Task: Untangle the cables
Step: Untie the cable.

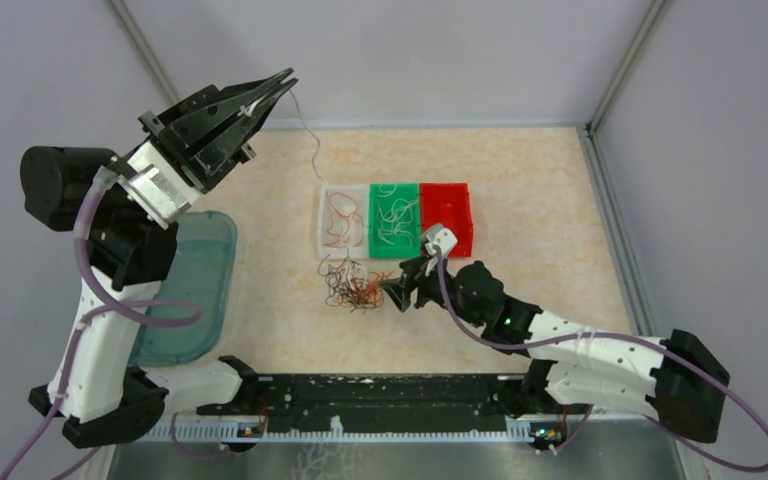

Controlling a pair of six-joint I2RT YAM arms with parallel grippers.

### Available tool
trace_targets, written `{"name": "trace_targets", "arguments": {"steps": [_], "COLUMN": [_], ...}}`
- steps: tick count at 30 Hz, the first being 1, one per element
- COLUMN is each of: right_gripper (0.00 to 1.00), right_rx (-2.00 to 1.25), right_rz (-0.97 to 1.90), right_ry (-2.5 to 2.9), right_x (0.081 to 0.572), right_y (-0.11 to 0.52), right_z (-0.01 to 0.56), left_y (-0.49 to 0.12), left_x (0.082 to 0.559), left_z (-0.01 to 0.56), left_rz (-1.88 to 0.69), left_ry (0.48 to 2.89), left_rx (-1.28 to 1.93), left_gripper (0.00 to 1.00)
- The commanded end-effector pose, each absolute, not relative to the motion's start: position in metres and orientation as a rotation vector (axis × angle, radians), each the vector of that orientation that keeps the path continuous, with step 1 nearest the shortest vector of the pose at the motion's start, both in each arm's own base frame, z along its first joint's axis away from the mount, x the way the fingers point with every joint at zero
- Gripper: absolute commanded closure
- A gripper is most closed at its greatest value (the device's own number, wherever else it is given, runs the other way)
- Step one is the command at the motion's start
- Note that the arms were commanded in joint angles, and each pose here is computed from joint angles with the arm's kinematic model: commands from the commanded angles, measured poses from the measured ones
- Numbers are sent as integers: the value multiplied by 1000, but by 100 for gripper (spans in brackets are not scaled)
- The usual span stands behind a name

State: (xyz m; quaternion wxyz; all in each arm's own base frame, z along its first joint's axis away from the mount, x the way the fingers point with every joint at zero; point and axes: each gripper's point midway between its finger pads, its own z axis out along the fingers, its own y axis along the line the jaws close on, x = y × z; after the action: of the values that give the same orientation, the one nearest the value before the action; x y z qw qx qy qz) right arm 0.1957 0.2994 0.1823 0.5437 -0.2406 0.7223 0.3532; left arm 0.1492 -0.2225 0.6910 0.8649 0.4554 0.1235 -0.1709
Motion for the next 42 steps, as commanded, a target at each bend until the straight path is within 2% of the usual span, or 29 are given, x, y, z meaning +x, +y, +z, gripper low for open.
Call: {"name": "trace_targets", "arguments": {"steps": [1, 10, 18, 31, 42], "right_gripper": [34, 26, 32, 39, 44], "right_rx": [-558, -705, -761, -691, -608], "right_rz": [930, 1167, 1201, 988, 1030], "right_ry": [1462, 1235, 1234, 1442, 1621], "right_x": [191, 158, 167, 218, 208], "right_y": [306, 344, 380, 404, 386], "right_z": [276, 348, 355, 266, 164], "left_y": [-223, -229, -229, -224, -205], "left_x": [143, 153, 152, 138, 117], "left_z": [693, 680, 681, 704, 753], "left_rz": [-339, -350, -358, -377, -248], "left_ry": [213, 256, 257, 203, 46], "left_rx": [968, 989, 991, 974, 893], "left_gripper": [99, 99, 99, 99, 100]}}
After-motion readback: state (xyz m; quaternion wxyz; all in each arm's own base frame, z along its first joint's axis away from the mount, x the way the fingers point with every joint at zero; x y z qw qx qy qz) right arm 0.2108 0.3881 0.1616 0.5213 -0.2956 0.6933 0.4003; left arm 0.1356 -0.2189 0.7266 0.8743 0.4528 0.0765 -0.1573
